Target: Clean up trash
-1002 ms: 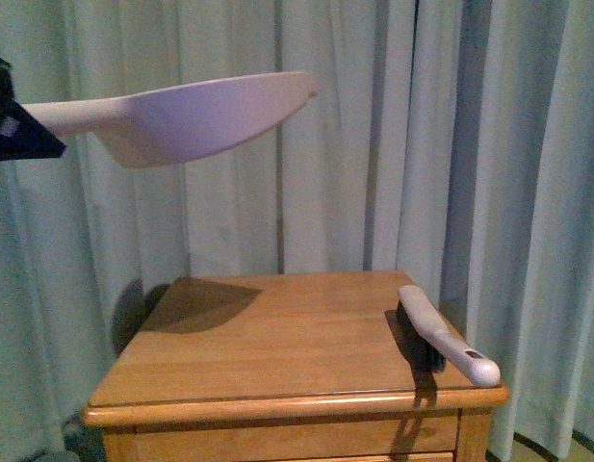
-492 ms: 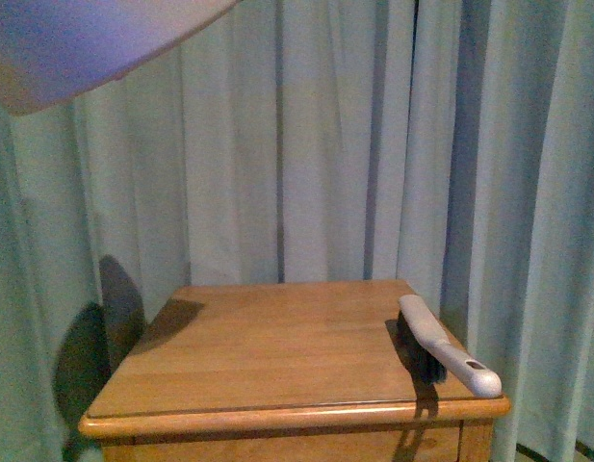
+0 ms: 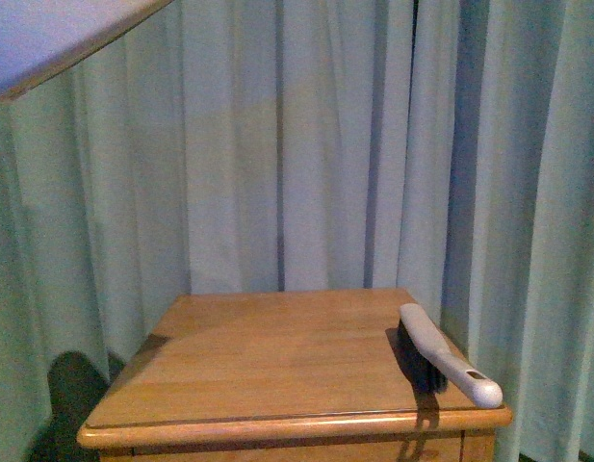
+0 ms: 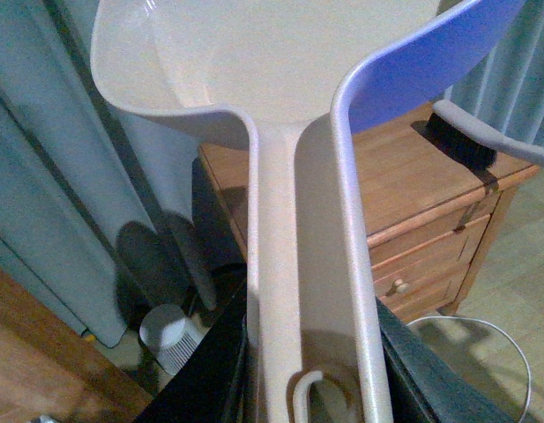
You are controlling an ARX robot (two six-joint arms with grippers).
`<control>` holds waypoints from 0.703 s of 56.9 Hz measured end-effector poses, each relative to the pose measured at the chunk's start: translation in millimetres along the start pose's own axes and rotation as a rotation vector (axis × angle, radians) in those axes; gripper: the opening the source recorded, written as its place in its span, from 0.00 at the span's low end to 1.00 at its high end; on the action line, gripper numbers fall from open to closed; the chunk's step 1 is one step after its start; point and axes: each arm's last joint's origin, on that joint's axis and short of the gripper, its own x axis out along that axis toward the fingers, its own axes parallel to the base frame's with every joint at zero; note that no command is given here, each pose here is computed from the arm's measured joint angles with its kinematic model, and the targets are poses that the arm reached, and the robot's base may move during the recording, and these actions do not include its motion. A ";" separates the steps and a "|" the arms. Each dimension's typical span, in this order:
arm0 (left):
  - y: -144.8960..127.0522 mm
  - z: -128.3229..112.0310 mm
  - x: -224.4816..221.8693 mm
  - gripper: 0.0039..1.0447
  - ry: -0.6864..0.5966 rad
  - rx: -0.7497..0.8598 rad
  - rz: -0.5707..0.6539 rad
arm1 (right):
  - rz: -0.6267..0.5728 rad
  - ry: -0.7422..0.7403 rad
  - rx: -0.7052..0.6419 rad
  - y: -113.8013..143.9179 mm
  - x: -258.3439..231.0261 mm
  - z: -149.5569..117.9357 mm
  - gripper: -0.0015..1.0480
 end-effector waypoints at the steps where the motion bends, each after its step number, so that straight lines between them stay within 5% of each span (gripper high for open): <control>1: 1.0 -1.4 -1.9 0.27 0.001 -0.004 -0.003 | 0.000 0.000 0.000 0.0 0.0 0.0 0.93; 40: -4.5 -7.8 -13.7 0.27 -0.007 0.002 -0.027 | 0.000 0.000 0.000 0.0 0.0 0.0 0.93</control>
